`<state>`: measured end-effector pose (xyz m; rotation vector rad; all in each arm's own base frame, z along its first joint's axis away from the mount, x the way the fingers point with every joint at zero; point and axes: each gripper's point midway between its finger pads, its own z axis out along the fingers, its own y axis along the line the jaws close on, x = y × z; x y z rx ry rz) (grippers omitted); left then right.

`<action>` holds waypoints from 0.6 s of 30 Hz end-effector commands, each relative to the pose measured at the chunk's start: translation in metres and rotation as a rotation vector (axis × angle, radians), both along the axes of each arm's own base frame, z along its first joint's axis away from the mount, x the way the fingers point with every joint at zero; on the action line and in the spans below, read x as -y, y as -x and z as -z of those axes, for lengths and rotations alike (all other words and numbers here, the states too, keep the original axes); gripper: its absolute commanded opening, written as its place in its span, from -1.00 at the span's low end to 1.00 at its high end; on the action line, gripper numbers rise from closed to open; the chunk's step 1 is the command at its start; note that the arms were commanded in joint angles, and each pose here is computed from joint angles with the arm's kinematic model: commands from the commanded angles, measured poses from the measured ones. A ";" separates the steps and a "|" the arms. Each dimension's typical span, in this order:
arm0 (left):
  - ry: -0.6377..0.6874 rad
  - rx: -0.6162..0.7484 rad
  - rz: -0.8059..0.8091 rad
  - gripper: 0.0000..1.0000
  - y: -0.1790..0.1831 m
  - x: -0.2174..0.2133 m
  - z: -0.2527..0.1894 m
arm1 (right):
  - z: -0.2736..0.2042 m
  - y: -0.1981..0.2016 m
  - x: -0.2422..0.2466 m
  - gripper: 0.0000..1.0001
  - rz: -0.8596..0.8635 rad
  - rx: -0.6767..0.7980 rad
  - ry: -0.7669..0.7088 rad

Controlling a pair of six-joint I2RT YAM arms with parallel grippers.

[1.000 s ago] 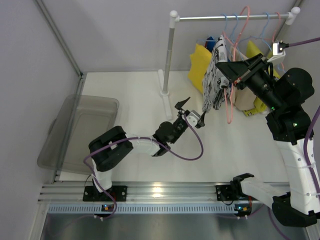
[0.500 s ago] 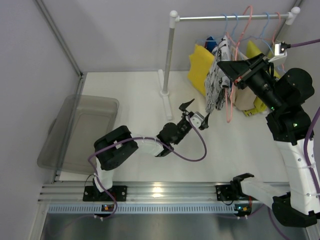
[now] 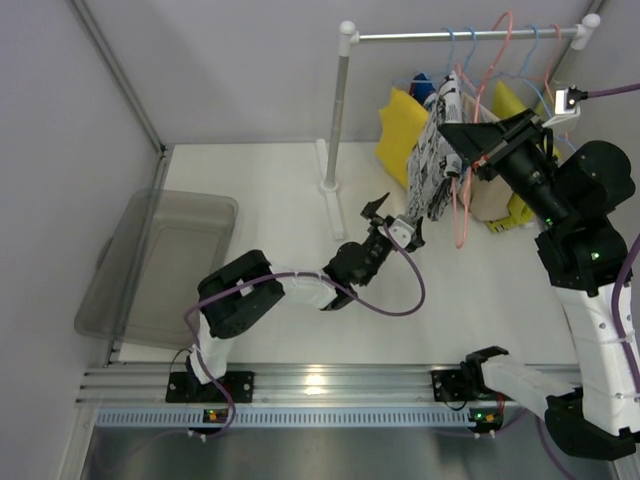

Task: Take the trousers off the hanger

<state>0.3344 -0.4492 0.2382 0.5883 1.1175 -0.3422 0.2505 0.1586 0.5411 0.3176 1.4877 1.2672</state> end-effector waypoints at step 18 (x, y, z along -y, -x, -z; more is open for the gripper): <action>0.115 0.087 -0.063 0.98 -0.032 0.022 -0.038 | -0.056 0.037 0.007 -1.00 -0.012 0.225 -0.072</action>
